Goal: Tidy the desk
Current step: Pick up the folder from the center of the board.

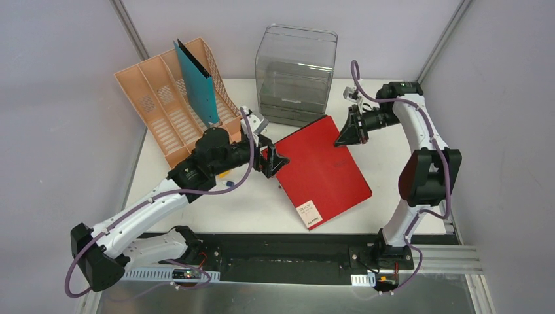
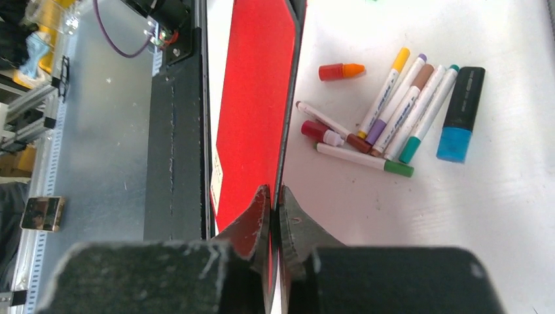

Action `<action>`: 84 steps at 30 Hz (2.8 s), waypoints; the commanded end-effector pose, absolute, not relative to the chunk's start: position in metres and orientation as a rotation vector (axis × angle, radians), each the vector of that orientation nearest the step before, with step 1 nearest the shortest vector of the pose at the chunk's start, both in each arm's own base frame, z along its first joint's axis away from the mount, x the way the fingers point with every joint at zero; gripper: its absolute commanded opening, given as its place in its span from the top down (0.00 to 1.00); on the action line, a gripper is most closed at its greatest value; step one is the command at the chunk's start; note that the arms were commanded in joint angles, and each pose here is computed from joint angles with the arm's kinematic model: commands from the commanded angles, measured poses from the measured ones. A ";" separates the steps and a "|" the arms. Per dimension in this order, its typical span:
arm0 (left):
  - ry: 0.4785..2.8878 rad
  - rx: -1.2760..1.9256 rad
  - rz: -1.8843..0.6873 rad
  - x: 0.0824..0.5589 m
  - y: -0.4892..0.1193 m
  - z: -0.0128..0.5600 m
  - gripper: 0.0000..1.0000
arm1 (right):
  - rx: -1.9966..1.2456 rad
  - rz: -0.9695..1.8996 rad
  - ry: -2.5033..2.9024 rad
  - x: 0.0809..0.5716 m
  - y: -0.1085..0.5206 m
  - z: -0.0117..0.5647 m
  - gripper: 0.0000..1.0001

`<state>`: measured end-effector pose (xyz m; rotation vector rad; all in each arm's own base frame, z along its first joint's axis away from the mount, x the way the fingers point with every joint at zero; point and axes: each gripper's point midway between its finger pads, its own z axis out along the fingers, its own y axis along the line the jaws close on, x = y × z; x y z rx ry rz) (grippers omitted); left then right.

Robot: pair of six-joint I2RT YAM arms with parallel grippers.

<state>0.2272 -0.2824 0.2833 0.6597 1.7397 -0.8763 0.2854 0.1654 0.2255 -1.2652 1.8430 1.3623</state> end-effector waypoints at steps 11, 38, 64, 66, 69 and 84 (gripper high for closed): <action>1.472 0.816 -0.947 0.246 -0.312 0.338 0.01 | -1.798 0.888 1.821 0.276 0.159 0.255 1.00; 1.376 1.072 -1.303 0.280 -0.369 0.253 0.51 | -2.043 0.704 1.783 0.255 0.177 0.254 1.00; 1.315 0.933 -1.096 0.290 -0.346 0.241 1.00 | -1.198 0.844 1.810 0.289 0.135 0.321 0.10; 1.302 0.927 -1.083 0.290 -0.344 0.243 1.00 | -1.057 0.845 1.796 0.294 0.118 0.337 0.08; 1.290 0.916 -1.070 0.290 -0.341 0.247 1.00 | -0.858 0.910 1.774 0.294 0.099 0.351 0.06; 1.172 0.919 -1.015 0.257 -0.347 0.296 1.00 | -0.432 1.112 1.687 0.299 0.068 0.334 0.06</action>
